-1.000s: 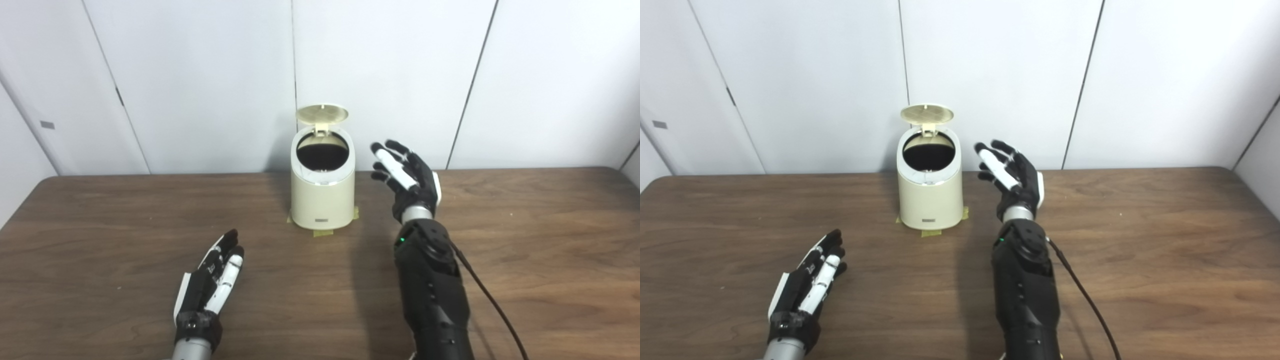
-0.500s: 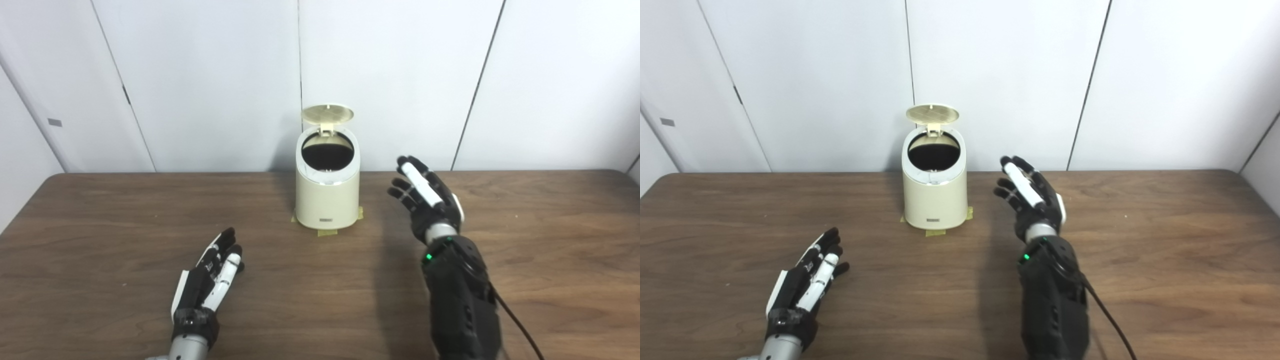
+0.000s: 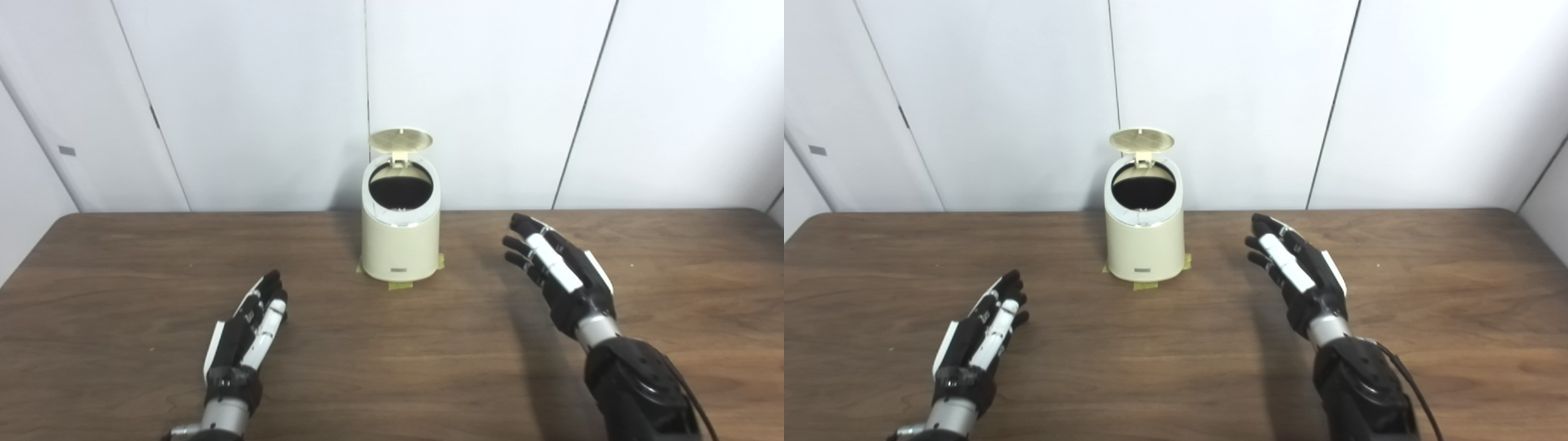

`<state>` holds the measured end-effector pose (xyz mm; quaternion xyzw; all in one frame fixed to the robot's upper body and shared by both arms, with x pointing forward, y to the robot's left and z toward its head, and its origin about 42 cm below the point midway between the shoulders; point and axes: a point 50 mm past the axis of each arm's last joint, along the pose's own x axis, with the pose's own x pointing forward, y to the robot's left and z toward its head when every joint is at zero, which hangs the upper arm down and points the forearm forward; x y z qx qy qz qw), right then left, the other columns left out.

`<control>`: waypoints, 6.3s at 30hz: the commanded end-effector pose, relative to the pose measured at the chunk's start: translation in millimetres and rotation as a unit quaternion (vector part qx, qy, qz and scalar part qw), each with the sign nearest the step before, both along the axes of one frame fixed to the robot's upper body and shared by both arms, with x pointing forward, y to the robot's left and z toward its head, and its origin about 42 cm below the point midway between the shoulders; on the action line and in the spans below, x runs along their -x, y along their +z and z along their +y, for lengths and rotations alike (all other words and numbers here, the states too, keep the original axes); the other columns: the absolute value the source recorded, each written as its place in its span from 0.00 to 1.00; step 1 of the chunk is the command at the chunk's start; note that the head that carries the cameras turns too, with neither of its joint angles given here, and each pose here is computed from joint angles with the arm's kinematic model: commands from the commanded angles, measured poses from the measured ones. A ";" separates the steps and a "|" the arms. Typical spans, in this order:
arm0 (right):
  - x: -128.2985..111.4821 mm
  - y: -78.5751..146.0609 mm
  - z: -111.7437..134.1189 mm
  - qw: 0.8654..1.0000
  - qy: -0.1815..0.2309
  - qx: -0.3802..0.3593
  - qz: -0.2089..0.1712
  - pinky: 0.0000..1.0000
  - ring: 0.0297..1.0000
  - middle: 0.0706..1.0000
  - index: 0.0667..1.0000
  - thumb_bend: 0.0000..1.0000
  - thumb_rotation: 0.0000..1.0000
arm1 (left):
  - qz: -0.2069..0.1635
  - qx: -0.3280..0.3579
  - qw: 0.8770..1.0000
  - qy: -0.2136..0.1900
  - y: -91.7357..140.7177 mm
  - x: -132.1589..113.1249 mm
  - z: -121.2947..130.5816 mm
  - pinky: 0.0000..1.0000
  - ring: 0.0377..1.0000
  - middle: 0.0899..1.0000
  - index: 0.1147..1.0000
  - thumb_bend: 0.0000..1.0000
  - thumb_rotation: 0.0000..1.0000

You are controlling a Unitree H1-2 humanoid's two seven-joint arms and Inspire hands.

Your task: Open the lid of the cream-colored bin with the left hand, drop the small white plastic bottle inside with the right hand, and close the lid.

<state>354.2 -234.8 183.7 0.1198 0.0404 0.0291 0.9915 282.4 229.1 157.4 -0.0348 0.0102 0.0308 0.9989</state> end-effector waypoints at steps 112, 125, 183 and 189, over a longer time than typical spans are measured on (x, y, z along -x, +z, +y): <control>51.3 -32.3 24.0 0.988 0.012 0.114 -0.102 0.82 0.89 0.88 0.99 0.61 1.00 | -0.122 -0.654 0.699 -0.262 170.1 -183.6 -104.9 0.82 0.89 0.88 0.84 0.56 0.97; 57.0 -26.2 19.4 0.988 0.009 0.123 -0.088 0.75 0.88 0.87 0.99 0.59 1.00 | -0.120 -0.715 0.641 -0.252 154.1 -168.9 -107.3 0.87 0.89 0.87 0.84 0.58 0.99; 68.1 -22.8 10.0 0.993 -0.006 0.082 -0.088 0.78 0.90 0.88 0.99 0.54 1.00 | -0.014 -0.734 0.576 -0.358 57.1 -144.1 -104.5 0.88 0.89 0.89 0.86 0.63 1.00; 66.7 -23.6 9.4 0.993 -0.004 0.079 -0.086 0.77 0.90 0.88 0.99 0.54 1.00 | -0.018 -0.733 0.579 -0.358 59.1 -142.4 -106.3 0.90 0.90 0.90 0.87 0.62 1.00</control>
